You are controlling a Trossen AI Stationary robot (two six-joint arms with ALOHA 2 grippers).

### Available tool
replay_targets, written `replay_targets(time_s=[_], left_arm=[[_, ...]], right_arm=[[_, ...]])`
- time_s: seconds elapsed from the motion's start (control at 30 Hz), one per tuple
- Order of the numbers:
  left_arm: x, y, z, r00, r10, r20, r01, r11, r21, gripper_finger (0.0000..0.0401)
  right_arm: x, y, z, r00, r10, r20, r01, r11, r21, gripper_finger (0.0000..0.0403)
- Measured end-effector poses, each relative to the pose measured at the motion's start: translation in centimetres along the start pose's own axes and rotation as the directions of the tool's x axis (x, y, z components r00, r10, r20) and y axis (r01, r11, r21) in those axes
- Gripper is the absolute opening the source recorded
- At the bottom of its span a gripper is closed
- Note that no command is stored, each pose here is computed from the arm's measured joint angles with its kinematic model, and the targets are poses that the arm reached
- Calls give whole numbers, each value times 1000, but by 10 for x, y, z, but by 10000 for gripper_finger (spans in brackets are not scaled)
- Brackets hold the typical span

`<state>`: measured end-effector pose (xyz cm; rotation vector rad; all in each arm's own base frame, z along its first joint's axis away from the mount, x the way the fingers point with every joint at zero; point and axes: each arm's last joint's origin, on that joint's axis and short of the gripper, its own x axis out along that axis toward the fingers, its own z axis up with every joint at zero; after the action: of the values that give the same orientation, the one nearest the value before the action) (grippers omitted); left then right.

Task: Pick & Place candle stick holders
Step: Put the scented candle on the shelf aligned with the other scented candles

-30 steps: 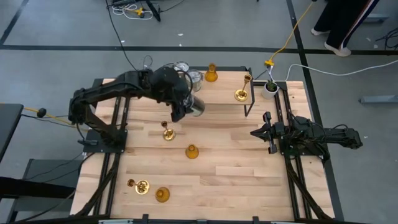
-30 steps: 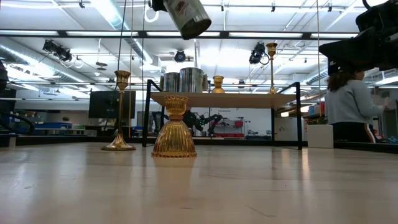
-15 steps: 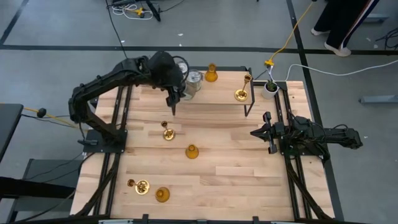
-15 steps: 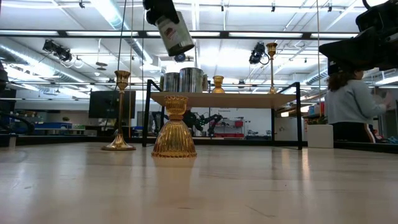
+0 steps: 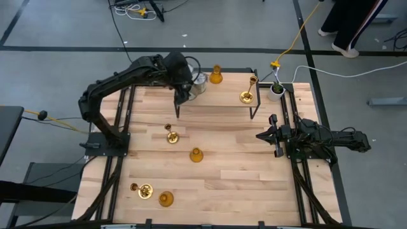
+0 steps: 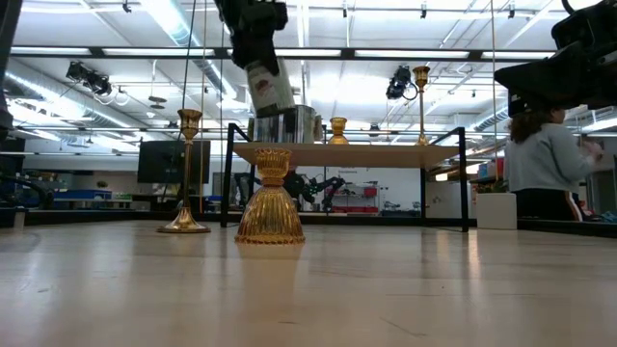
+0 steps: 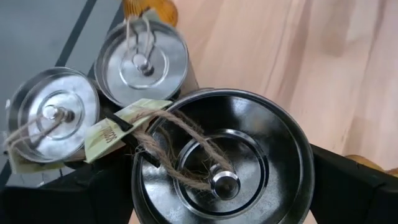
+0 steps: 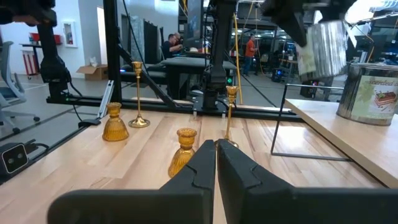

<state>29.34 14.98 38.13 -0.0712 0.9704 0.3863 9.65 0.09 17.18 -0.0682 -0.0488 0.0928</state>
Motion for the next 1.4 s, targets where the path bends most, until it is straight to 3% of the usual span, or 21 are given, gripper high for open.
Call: replay_targets(time_s=[0.37,0.7,1.4], left_arm=[[29,7,0,996,13,-89,-15,1000,-25,374],[31,9,-8,986,34,-165,-39,999,-25,374],[38,14,-8,983,39,-180,-46,998,-33,379]], right_arm=[[0,0,0,1000,0,0,0,1000,0,22],[0,0,0,1000,0,0,0,1000,0,22],[0,0,0,1000,0,0,0,1000,0,22]])
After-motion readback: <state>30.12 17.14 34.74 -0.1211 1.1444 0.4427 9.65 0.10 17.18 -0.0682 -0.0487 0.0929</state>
